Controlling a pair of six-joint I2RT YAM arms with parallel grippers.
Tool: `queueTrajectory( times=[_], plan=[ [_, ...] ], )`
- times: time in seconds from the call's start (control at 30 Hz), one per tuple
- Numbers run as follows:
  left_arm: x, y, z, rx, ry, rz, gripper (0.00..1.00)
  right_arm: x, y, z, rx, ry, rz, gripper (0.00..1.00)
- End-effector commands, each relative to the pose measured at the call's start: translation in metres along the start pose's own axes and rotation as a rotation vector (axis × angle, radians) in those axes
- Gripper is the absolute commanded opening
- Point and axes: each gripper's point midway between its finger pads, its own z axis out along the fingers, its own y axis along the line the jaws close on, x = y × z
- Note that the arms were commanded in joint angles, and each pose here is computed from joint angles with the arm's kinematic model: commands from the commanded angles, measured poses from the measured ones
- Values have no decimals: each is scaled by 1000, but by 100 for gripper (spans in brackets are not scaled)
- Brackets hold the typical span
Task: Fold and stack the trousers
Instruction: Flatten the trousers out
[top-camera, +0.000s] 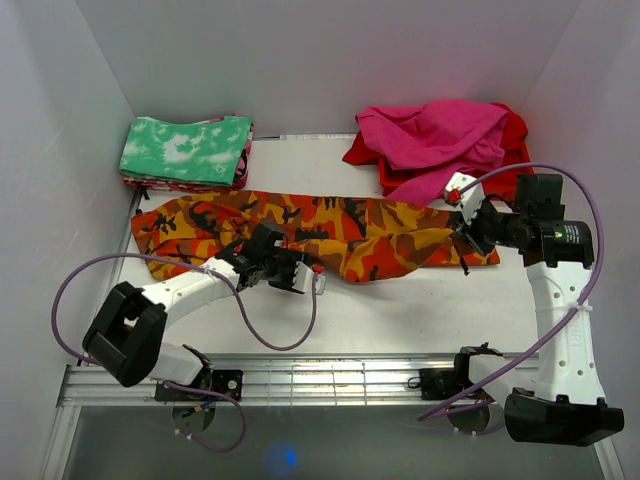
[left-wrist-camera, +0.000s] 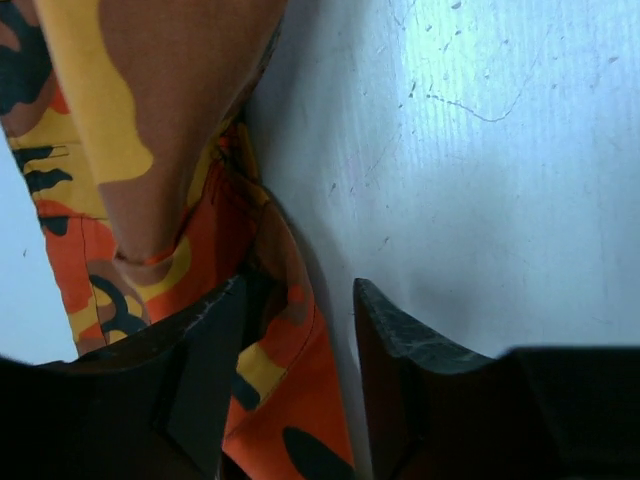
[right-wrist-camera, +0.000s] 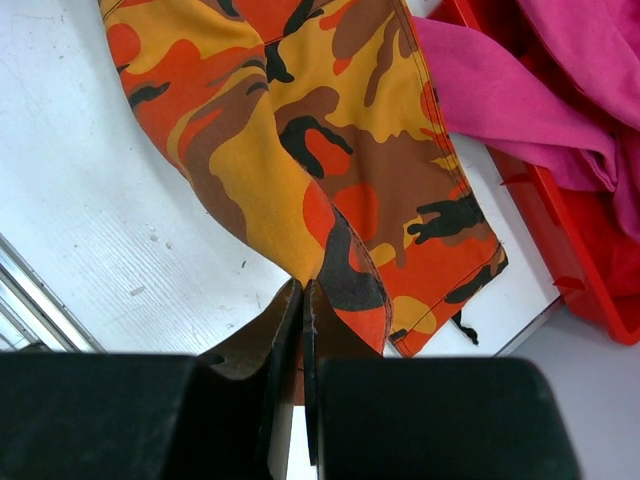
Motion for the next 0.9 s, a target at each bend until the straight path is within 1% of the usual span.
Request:
queueTrajectory(
  times=[0.0, 0.07, 0.13, 0.23, 0.27, 0.3, 0.33, 0.4, 0.43, 0.47, 0.5, 0.53, 0.57, 0.63, 0.67, 0.7, 0.73, 0.77, 0.8, 0.83, 0.87],
  plan=[
    [-6, 12, 8, 7, 1, 35, 55, -12, -7, -10, 39, -22, 9, 8],
    [-5, -3, 9, 61, -6, 50, 49, -15, -11, -12, 55, -21, 14, 8],
    [-1, -11, 12, 72, 6, 64, 46, -19, -13, -14, 62, -29, 17, 8],
    [19, -21, 18, 87, 88, 44, 44, -23, -15, -17, 69, -39, 24, 8],
    [24, -20, 19, 82, 115, 35, 42, -24, -15, -17, 70, -39, 27, 8],
    [34, -18, 18, 70, 169, 12, 39, -23, -16, -16, 72, -34, 29, 8],
    [41, -24, 19, 93, 205, -6, 28, -20, -17, -16, 78, -23, 29, 8],
    [42, -23, 13, 100, 232, -37, 13, -14, -19, -12, 85, -6, 24, 8],
    [38, -28, 3, 121, 228, -48, 6, -8, -21, -10, 94, 13, 23, 8],
    [30, -30, -5, 130, 200, -50, 0, 6, -18, -1, 79, 44, 36, 8],
    [18, -30, -13, 137, 157, -51, 0, 14, -18, 4, 77, 66, 27, 8],
    [-7, -32, -32, 137, 56, -44, 0, 25, -21, 9, 91, 100, 21, 8],
    [-20, -30, -41, 121, 9, -43, 0, 47, -14, 21, 63, 152, 36, 8],
    [-39, -30, -59, 98, -63, -64, 0, 71, -17, 31, 73, 219, 14, 8],
    [-47, -27, -71, 67, -82, -56, 0, 83, -17, 36, 72, 246, 11, 8],
    [-49, -27, -76, 60, -85, -67, 0, 106, -6, 46, 41, 293, 25, 8],
    [-48, -26, -82, 44, -84, -89, 0, 121, -6, 48, 38, 331, 12, 8],
    [-54, -24, -89, 27, -113, -116, 0, 130, -6, 52, 39, 347, 8, 8],
    [-51, -20, -94, 10, -121, -144, 0, 149, 4, 58, 8, 383, 24, 8],
    [-53, -16, -96, -6, -141, -156, 0, 160, 8, 60, -13, 412, 13, 8],
    [-56, -13, -97, -16, -166, -199, 0, 169, 12, 62, -26, 434, 15, 8]
  ],
)
